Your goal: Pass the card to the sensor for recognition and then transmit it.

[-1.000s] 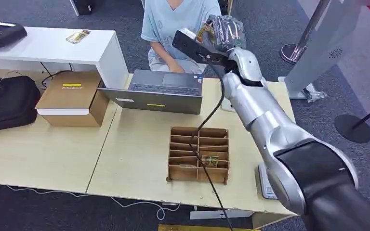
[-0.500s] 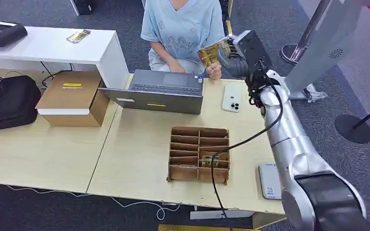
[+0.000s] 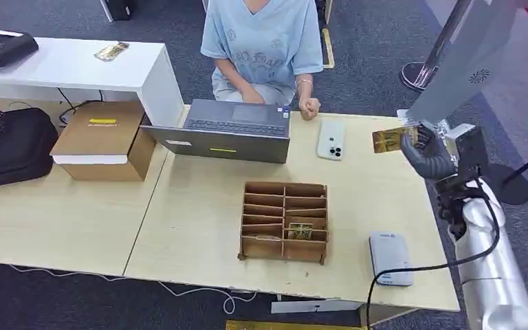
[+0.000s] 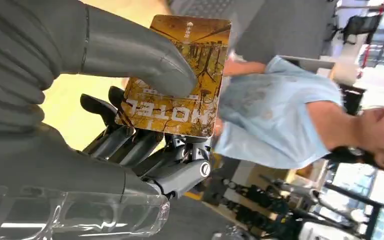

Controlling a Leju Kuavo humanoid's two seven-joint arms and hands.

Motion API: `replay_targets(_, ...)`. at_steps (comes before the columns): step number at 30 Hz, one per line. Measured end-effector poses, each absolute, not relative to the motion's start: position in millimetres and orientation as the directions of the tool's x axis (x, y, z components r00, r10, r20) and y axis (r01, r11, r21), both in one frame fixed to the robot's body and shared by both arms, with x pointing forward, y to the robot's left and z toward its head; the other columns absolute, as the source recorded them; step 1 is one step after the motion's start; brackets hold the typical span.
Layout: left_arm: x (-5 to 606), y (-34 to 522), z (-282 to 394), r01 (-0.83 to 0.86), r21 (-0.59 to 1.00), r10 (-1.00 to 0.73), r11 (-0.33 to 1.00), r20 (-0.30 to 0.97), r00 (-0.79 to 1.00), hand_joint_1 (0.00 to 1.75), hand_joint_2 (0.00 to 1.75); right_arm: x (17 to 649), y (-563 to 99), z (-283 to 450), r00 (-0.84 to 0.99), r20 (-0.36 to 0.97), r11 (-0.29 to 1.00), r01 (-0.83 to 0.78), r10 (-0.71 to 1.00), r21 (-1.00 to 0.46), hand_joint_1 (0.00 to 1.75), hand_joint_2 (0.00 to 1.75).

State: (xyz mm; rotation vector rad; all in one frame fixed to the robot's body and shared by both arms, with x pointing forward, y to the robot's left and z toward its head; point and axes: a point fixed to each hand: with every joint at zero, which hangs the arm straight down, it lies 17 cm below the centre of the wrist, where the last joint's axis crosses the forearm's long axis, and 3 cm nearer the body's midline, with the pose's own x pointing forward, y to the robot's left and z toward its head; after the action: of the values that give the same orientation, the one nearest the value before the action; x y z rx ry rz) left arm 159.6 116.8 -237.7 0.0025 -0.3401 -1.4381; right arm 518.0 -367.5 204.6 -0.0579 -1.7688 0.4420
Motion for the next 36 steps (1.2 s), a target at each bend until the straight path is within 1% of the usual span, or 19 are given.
replay_targets(8, 156.0, 119.7, -239.5, 0.971, 0.2, -0.97, 0.134, 0.229, 0.087, 0.0, 0.0, 467.7, -402.7, 160.0, -0.15, 0.938, 0.922, -0.188, 0.314, -0.338, 1.75, 1.75)
replay_targets(15, 156.3, 119.6, -239.4, 0.971, 0.201, -0.97, 0.131, 0.228, 0.084, 0.0, 0.0, 454.3, -413.5, 156.1, -0.135, 0.934, 0.92, -0.177, 0.33, -0.351, 1.75, 1.75)
replay_targets(16, 156.3, 119.6, -239.4, 0.971, 0.201, -0.97, 0.13, 0.228, 0.083, 0.0, 1.75, 452.6, -415.0, 154.1, -0.126, 0.934, 0.919, -0.176, 0.333, -0.352, 1.75, 1.75)
replay_targets(22, 153.3, 119.6, -239.5, 0.975, 0.187, -0.972, 0.117, 0.225, 0.073, 0.0, 1.75, 432.2, -415.2, 126.7, -0.044, 0.938, 0.913, -0.22, 0.343, -0.344, 1.75, 1.75)
replay_targets(27, 153.7, 119.9, -239.4, 0.975, 0.188, -0.972, 0.117, 0.224, 0.073, 0.0, 1.75, 427.3, -414.5, 114.6, -0.001, 0.939, 0.911, -0.241, 0.344, -0.334, 1.75, 1.75)
replay_targets(36, 153.8, 123.4, -240.3, 0.976, 0.191, -0.974, 0.108, 0.215, 0.066, 0.0, 1.75, 407.8, -429.6, 96.9, 0.091, 0.958, 0.933, -0.268, 0.274, -0.241, 1.75, 1.75)
